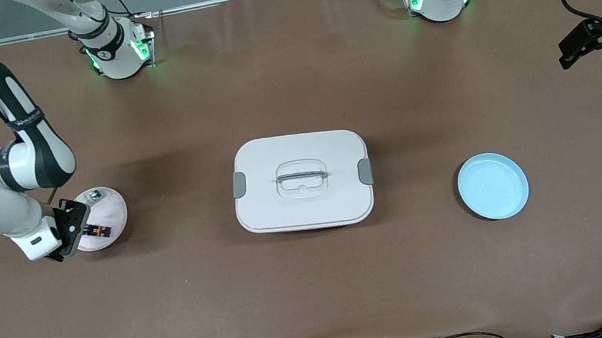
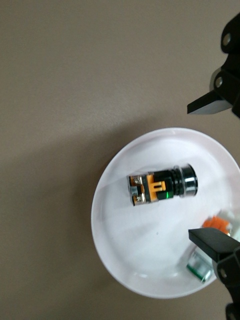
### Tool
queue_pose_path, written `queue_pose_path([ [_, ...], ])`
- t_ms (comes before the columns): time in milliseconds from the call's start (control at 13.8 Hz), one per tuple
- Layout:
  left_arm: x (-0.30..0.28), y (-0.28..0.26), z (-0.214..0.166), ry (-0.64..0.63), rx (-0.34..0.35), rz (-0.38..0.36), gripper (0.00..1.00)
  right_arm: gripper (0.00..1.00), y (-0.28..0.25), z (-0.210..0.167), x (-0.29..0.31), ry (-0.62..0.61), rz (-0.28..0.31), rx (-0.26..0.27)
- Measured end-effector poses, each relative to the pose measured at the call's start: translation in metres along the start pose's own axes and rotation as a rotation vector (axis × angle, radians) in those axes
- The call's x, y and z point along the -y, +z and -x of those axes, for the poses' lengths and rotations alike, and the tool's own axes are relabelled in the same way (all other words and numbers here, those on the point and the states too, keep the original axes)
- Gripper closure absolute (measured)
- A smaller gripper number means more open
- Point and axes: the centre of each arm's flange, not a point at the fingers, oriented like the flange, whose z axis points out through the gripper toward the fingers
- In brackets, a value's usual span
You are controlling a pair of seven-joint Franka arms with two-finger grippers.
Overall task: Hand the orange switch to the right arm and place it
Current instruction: 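Lower the switch onto the white plate with the right gripper, then open the right gripper to release the switch on the plate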
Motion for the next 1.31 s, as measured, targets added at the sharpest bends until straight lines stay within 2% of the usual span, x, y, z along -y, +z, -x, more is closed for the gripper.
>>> queue_pose_path([
  [218,0.0,-0.007,0.003,0.0,-0.01,0.001,0.0,0.0,-0.015,-0.011,0.009,0.237,-0.018,0.016],
  [436,0.002,-0.014,0.011,-0.002,-0.004,0.0,0.0,0.0,-0.028,-0.014,0.011,0.557,-0.005,0.014],
  [582,0.003,-0.015,0.012,-0.003,-0.003,-0.001,0.0,0.0,-0.032,-0.017,0.013,0.717,-0.001,0.011],
  [873,0.003,-0.015,0.013,-0.003,0.002,-0.001,0.0,0.0,-0.049,-0.024,0.015,0.92,0.018,-0.013],
  [1091,0.002,-0.015,0.013,-0.001,0.002,-0.001,0.0,0.0,-0.08,-0.028,0.013,0.96,0.048,-0.045],
  [1164,0.002,-0.015,0.013,-0.001,0.003,-0.001,0.0,0.0,-0.096,-0.029,0.011,0.965,0.042,-0.025],
  [1309,-0.001,-0.016,0.014,0.004,0.0,-0.001,0.0,0.0,-0.155,-0.039,0.005,0.968,0.016,0.047],
])
